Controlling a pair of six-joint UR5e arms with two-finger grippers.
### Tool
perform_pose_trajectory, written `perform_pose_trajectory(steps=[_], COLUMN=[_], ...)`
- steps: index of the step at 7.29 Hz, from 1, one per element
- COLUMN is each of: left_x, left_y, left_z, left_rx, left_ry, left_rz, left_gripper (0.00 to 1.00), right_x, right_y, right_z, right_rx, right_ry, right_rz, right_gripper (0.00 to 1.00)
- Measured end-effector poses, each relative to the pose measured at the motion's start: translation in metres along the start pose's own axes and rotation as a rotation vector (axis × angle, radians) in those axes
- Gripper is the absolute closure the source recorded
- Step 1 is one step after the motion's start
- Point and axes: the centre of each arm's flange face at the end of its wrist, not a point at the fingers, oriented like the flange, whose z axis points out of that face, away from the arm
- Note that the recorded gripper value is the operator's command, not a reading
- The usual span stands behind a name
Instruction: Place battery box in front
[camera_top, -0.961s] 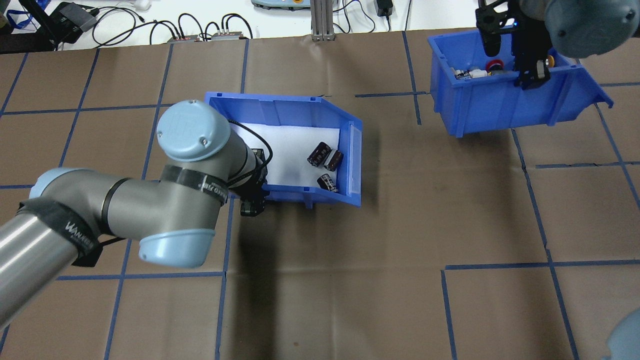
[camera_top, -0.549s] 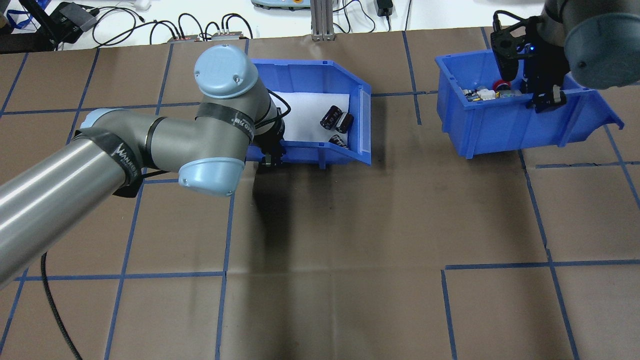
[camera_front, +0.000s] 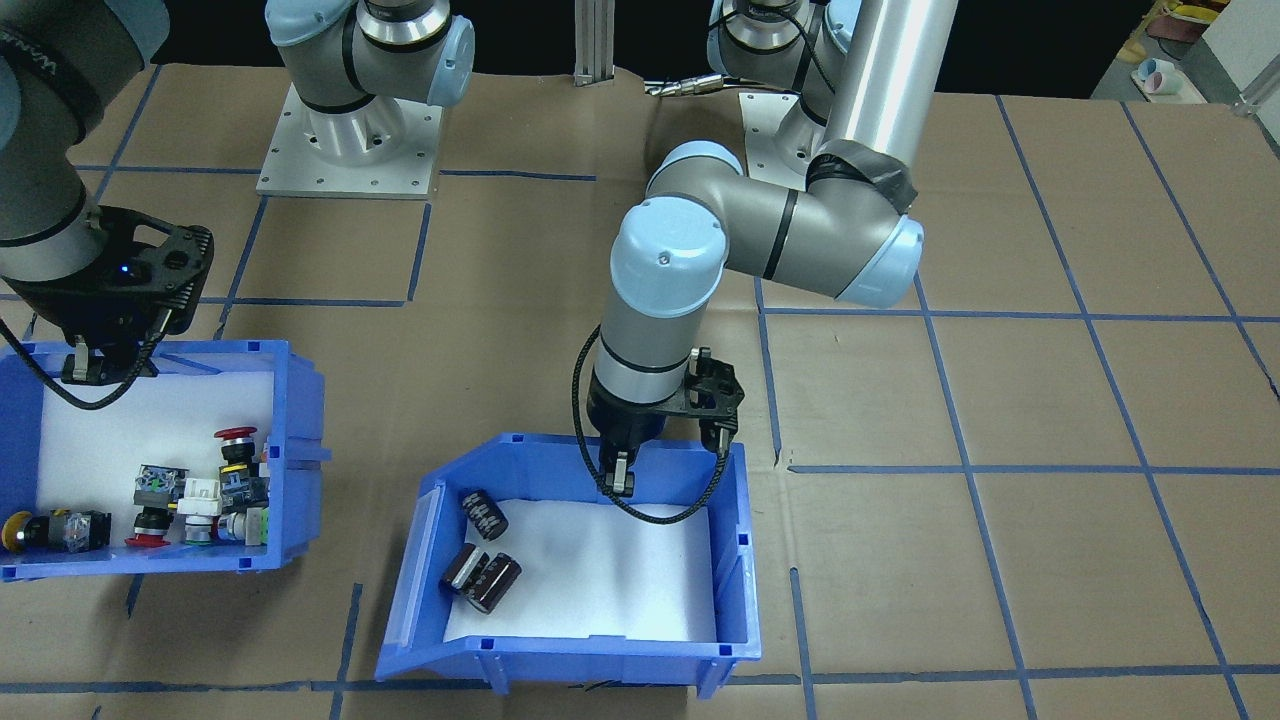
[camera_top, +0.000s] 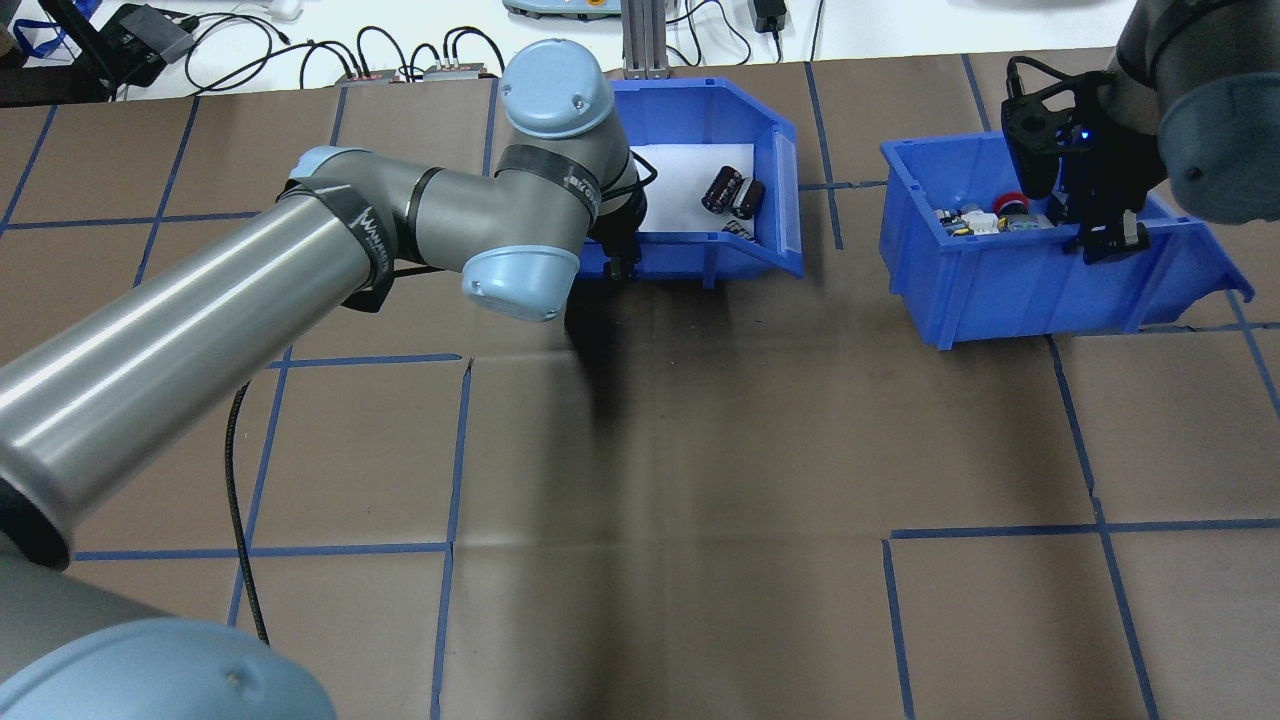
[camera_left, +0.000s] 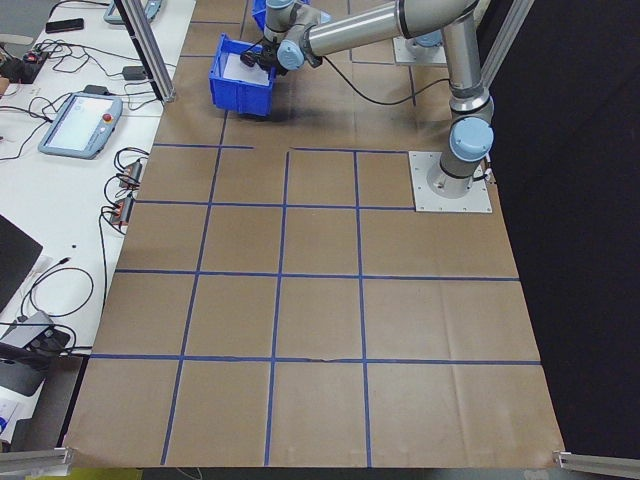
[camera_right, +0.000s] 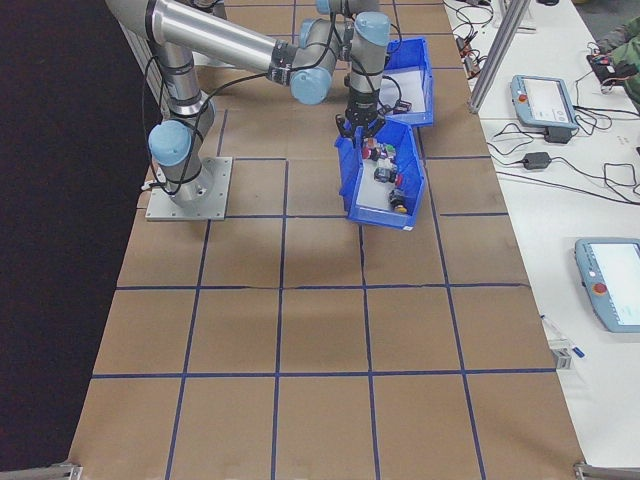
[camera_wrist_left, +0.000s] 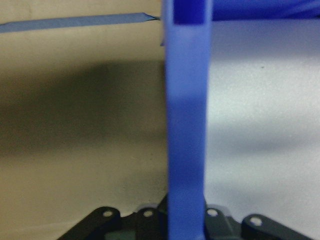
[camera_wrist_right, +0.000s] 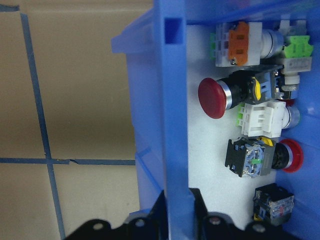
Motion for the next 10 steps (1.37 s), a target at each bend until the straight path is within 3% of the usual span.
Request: perform_pose_trajectory(steps=[1, 2, 4, 6, 8, 10], left_x=[0.001, 0.002, 0.006, 0.007, 0.004, -0.018], left_y=[0.004, 0.006, 0.007, 0.003, -0.025, -0.075], left_z=[0.008, 0.013, 0.012, -0.019, -0.080, -0.157], left_rx=[-0.001, -0.003, -0.008, -0.009, 0.011, 0.026], left_ry=[-0.007, -0.014, -0.011, 0.001, -0.023, -0.090], left_rz=[-0.001, -0.002, -0.002, 0.006, 0.119, 0.347], left_gripper=[0.40, 0.19, 0.13, 0.10, 0.06, 0.02], right_x=[-0.011, -0.024, -0.058, -0.100, -0.135, -0.151], right_y=[-0.003, -0.006, -0.015, -0.027, -0.042, -0.070], right_z=[0.003, 0.006, 0.004, 0.001, 0.006, 0.008], right_rx=[0.001, 0.003, 0.001, 0.011, 0.042, 0.049], right_ry=[-0.009, -0.015, -0.010, 0.007, 0.017, 0.022], right_rz=[-0.001, -0.001, 0.004, 0.052, 0.076, 0.081], right_gripper=[1.00, 1.00, 1.00, 1.00, 0.99, 0.99])
